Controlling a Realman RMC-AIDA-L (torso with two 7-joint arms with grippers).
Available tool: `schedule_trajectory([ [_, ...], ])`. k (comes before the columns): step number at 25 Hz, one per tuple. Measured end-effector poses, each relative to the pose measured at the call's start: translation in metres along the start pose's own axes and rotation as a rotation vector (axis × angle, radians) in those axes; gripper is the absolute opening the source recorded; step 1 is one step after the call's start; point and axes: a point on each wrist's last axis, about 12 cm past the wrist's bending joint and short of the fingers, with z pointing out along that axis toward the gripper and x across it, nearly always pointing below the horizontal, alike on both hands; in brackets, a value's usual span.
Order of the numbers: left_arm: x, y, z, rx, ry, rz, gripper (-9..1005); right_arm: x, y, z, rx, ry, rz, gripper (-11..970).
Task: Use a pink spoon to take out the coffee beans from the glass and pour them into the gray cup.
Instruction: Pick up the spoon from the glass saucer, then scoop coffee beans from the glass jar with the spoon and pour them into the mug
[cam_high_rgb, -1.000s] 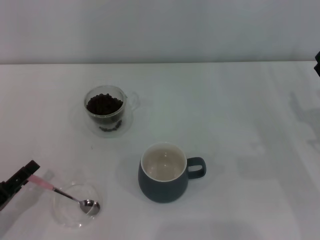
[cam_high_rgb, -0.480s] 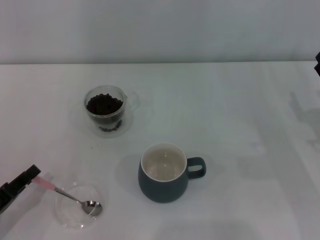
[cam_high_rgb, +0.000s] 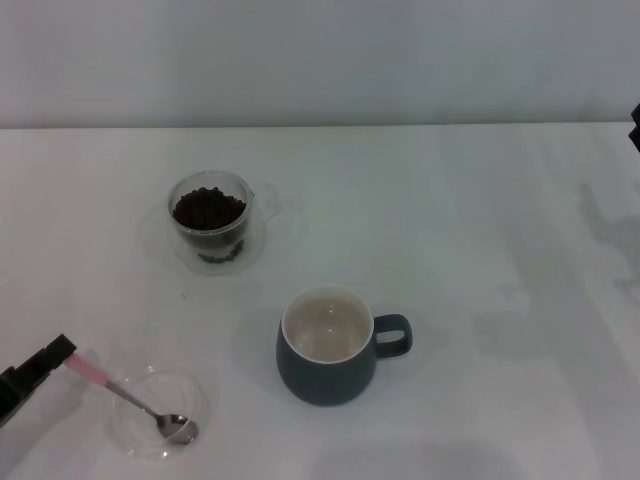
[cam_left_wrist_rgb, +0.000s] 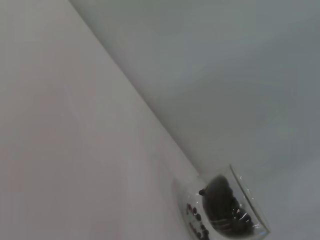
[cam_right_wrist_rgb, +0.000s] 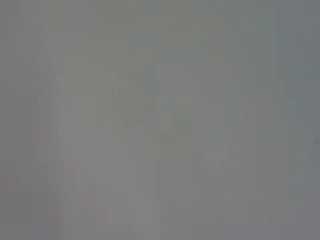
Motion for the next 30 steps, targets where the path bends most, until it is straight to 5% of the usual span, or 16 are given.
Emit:
schedule_trajectory([
  [19,-0.016,-0.013,-0.008,0.126,-0.031,0.046,136,0.003,0.000,0.000,0.009,0.025,0.005,820],
  [30,-0.071,-0.025,-0.005,0.209,-0.257,0.098,134,0.003,0.000,0.000,0.009,0.025,0.005,820],
])
